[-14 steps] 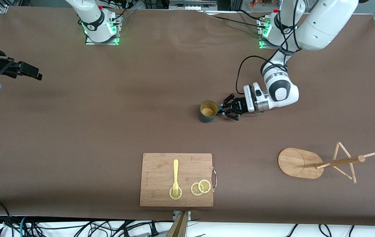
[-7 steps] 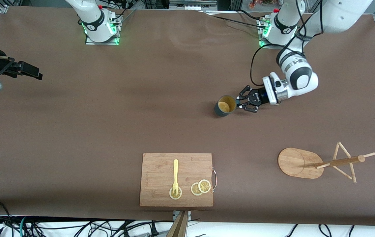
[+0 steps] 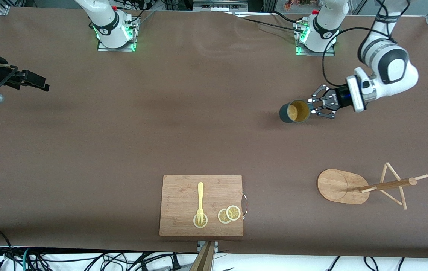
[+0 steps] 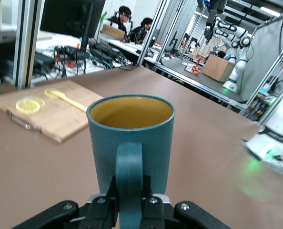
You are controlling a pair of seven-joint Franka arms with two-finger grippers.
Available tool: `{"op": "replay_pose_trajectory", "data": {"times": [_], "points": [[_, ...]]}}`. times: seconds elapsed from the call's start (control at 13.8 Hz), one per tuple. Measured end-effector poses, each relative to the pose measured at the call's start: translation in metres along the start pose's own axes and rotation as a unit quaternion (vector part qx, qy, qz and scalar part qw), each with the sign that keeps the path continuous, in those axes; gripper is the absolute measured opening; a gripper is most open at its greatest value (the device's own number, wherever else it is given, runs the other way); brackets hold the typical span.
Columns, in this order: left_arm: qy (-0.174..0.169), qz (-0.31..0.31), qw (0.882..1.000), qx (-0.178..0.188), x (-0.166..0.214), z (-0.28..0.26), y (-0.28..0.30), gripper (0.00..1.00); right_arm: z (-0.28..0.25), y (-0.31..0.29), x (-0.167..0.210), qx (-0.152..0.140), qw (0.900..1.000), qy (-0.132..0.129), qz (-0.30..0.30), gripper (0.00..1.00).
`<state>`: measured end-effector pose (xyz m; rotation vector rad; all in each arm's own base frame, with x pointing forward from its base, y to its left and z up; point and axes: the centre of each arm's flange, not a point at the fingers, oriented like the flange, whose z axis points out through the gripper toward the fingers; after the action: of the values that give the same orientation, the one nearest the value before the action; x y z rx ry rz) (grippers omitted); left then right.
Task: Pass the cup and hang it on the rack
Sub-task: 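Lift the mug by its handle with the left gripper toward the rack, then tilt the mug and lower it onto a rack peg with the left gripper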
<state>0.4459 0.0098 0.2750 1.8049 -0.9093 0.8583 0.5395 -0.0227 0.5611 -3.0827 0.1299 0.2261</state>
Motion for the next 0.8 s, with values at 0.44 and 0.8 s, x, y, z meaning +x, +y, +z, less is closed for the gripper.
{"op": "replay_pose_trajectory", "data": {"times": [0.44,0.8], "points": [[0.000,-0.115,0.993,-0.005,-0.020,-0.098,0.006,0.21,-0.001,0.000,0.000,0.000,1.000,0.001,0.000,1.00],[0.057,-0.260,0.963,-0.035,-0.025,-0.136,-0.006,0.21,0.002,-0.002,-0.004,-0.001,1.000,-0.015,-0.002,1.00]]}}
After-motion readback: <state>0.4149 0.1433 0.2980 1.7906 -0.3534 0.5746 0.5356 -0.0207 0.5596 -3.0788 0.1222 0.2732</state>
